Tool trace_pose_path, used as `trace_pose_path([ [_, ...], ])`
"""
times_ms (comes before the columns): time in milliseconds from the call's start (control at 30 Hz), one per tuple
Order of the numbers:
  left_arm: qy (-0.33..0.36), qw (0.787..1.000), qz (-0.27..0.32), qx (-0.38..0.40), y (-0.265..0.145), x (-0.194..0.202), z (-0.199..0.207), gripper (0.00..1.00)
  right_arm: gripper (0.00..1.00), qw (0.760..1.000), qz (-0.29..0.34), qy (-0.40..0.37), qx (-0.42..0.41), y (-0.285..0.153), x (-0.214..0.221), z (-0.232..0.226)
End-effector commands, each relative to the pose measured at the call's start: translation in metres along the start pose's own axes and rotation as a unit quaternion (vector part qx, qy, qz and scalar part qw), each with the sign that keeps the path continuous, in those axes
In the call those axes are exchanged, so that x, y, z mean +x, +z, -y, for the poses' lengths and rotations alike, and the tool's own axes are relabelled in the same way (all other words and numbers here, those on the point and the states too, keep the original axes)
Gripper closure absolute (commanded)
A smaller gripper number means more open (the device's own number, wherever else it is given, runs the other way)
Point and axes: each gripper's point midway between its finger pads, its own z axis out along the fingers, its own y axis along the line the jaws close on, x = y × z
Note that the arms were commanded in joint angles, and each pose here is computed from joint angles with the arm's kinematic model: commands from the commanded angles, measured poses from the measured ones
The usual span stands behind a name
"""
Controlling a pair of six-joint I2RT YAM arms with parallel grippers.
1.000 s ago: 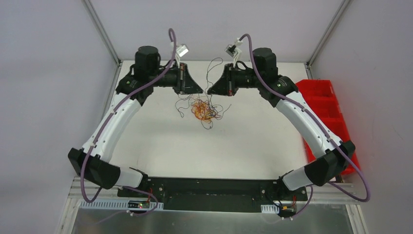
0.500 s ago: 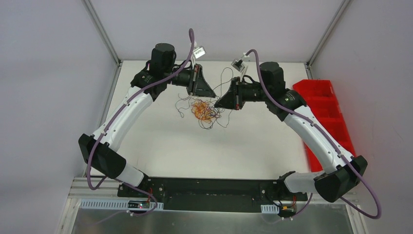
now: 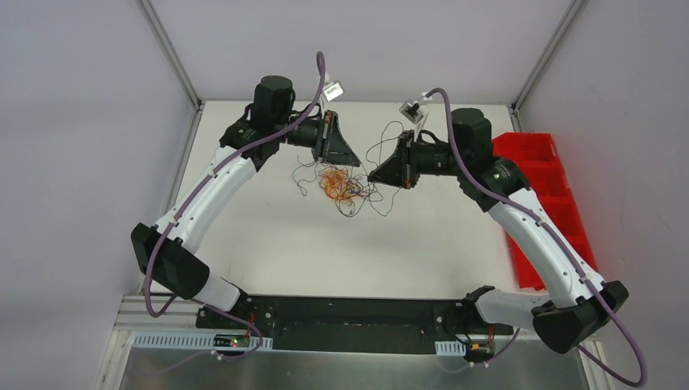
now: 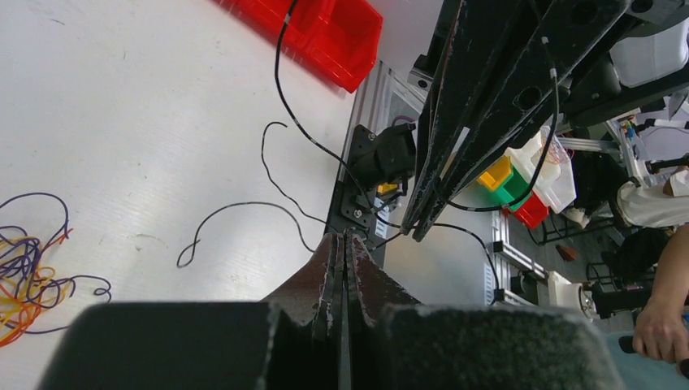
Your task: Untangle the cables
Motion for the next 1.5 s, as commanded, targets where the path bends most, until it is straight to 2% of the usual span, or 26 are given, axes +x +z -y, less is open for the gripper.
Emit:
trace_pose_path([
  [0,0.021,0.999,0.003,0.033,-0.005,-0.002,0.026,1.0,0.96,1.0,0.005,-0.023,0.005,-0.004,-0.004,0.0],
  [300,0.012,0.997,-0.02,0.075,-0.001,0.008,0.048,1.0,0.94,1.0,0.006,-0.016,-0.005,0.003,-0.006,0.002],
  [667,0.003,0.995,-0.031,0.09,-0.001,0.016,0.056,1.0,0.93,1.0,-0.004,-0.021,-0.011,0.0,0.001,0.001],
  [833,0.004,0.996,-0.03,0.089,0.0,0.016,0.055,1.0,0.88,0.999,-0.006,-0.019,-0.039,-0.001,0.002,-0.01],
  [1100,0.004,0.995,-0.031,0.099,0.004,0.012,0.06,1.0,0.88,0.999,-0.007,-0.012,-0.047,0.007,0.001,-0.01],
  [1200,0.003,0.995,-0.03,0.098,0.005,0.012,0.059,1.0,0.88,0.999,-0.002,-0.01,-0.05,0.009,-0.003,-0.01],
  [1333,0.003,0.995,-0.026,0.095,0.005,0.01,0.058,1.0,1.0,0.998,-0.005,-0.008,-0.054,0.01,-0.002,-0.013],
  [1467,0.006,0.997,-0.015,0.078,0.003,0.006,0.051,1.0,1.0,0.999,-0.012,-0.012,-0.038,0.005,0.003,-0.008],
])
